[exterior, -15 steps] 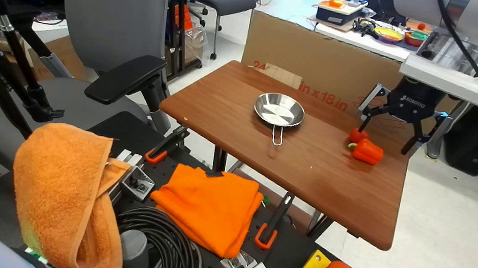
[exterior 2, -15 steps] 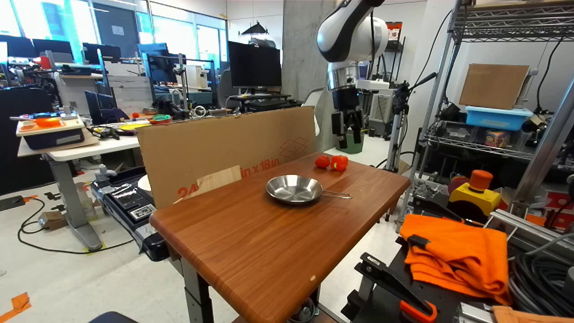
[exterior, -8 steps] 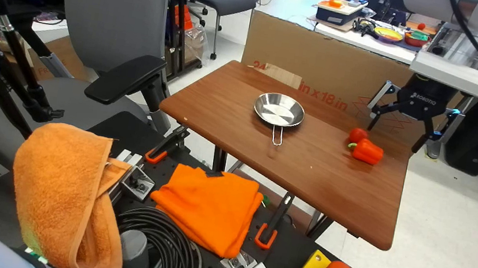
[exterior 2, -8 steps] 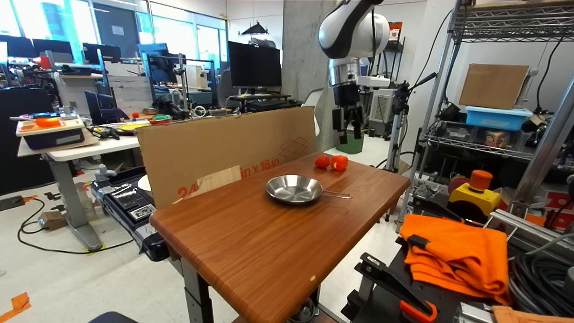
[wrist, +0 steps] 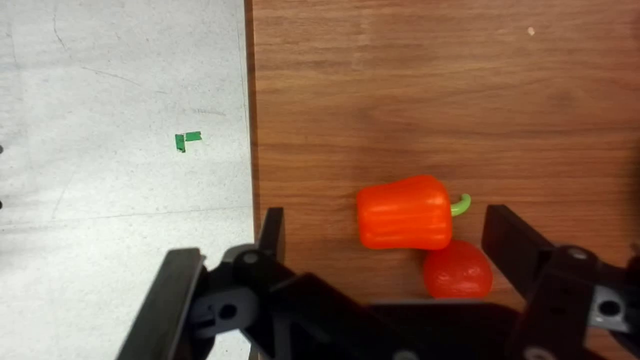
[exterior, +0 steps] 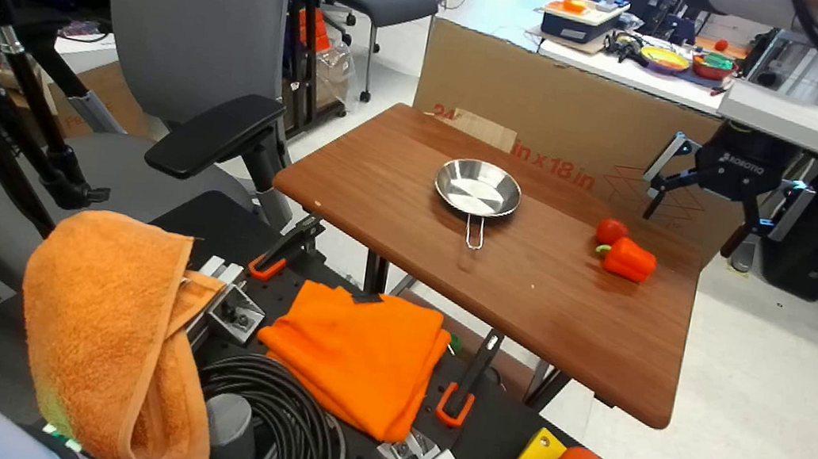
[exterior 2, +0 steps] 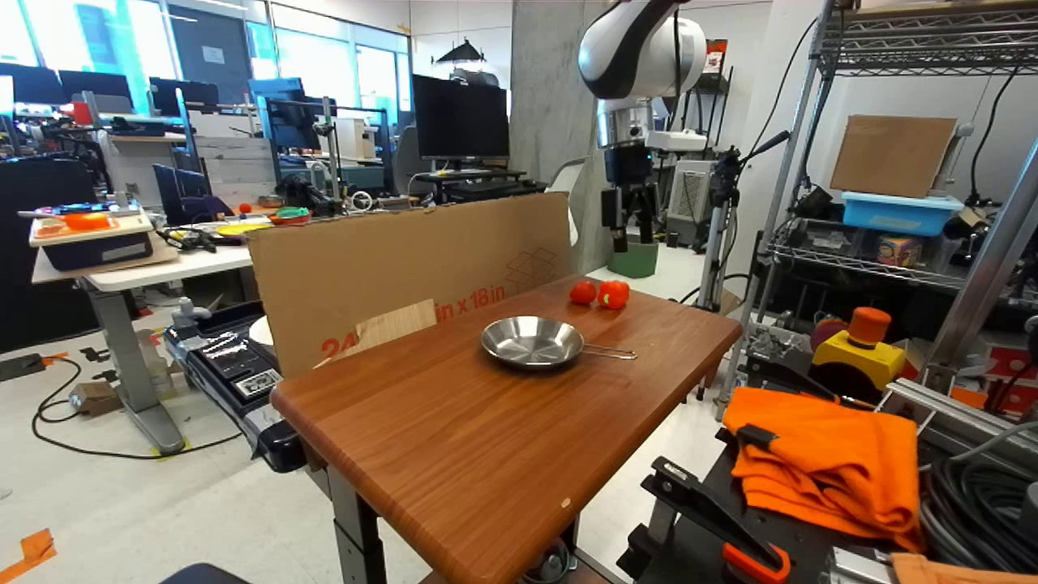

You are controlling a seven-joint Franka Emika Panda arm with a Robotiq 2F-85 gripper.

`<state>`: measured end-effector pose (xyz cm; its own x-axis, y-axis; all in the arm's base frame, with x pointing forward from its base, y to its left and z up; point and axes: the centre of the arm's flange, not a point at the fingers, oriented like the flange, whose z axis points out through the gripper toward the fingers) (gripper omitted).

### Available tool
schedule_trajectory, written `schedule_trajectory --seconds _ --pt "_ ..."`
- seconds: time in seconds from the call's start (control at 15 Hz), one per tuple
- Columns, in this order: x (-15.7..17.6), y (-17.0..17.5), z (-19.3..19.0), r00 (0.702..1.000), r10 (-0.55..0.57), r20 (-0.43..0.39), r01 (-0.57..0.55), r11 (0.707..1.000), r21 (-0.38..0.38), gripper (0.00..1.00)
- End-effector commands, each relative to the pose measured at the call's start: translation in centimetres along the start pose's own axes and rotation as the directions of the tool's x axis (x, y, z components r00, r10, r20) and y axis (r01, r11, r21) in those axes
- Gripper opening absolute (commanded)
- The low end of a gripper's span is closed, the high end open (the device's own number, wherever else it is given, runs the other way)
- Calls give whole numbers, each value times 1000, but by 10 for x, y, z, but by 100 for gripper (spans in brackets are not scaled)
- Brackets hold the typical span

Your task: Put the pepper on the pan

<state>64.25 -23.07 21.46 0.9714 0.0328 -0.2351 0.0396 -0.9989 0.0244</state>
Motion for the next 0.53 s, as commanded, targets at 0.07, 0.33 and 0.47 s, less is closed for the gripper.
schedule_trajectory --seconds 0.07,0.33,0.47 --pt "6 0 7 1000 8 6 -8 1000 1 100" --pt "7 -2 15 1000 7 22 -7 1000 1 100" --pt "7 -3 19 1000 8 29 -8 1000 -1 100"
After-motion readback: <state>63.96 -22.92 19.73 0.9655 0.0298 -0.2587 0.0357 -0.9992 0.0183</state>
